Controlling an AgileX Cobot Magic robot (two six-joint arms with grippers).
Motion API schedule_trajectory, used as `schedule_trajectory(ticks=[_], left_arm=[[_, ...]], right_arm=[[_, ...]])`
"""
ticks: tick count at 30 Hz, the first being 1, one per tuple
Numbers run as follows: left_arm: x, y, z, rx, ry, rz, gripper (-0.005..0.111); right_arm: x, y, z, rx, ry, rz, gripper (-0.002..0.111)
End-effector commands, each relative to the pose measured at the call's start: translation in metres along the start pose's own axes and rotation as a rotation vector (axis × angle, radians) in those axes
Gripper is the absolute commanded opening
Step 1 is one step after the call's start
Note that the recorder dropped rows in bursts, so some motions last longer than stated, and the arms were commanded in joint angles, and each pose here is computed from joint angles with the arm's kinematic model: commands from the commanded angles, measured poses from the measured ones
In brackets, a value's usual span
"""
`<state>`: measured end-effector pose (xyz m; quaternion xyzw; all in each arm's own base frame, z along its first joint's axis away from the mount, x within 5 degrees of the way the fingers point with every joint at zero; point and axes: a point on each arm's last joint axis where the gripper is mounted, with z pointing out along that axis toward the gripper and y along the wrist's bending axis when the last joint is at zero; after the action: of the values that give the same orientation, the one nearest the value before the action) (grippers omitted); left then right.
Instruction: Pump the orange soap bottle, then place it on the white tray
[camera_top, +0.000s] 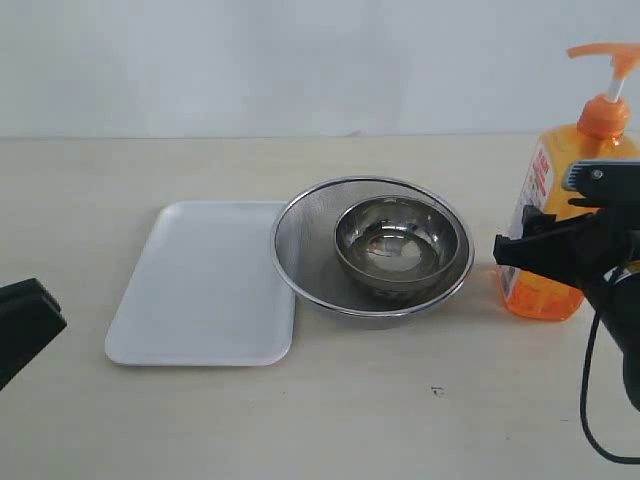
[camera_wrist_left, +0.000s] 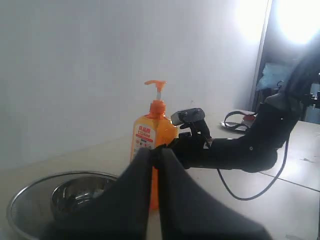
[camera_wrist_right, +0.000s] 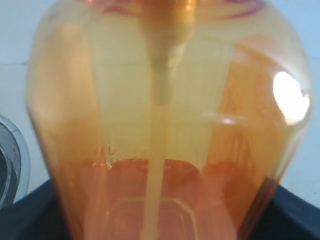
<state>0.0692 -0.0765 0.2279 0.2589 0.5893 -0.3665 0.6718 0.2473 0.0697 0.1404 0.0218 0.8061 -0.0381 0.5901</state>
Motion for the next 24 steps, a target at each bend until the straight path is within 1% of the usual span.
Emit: schedule_trajectory(ticks=[1, 15, 20, 24], left_arm=[[0.000, 0.000, -0.001, -0.005, -0.012, -0.021, 0.005], [0.000, 0.001, -0.001, -0.011, -0.008, -0.022, 0.005], [0.002, 0.006, -0.001, -0.067, 0.004, -0.053, 0.005], [0.001, 0.007, -0.001, -0.084, -0.002, -0.034, 0.005]], right_arm=[[0.021, -0.001, 0.004, 0.013, 0.098, -0.008, 0.065], [0.032, 0.006, 0.016, 0.001, 0.131, -0.040, 0.065], [0.031, 0.007, 0.017, -0.002, 0.124, -0.041, 0.064], [0.030, 0.006, 0.017, 0.000, 0.117, -0.045, 0.064]])
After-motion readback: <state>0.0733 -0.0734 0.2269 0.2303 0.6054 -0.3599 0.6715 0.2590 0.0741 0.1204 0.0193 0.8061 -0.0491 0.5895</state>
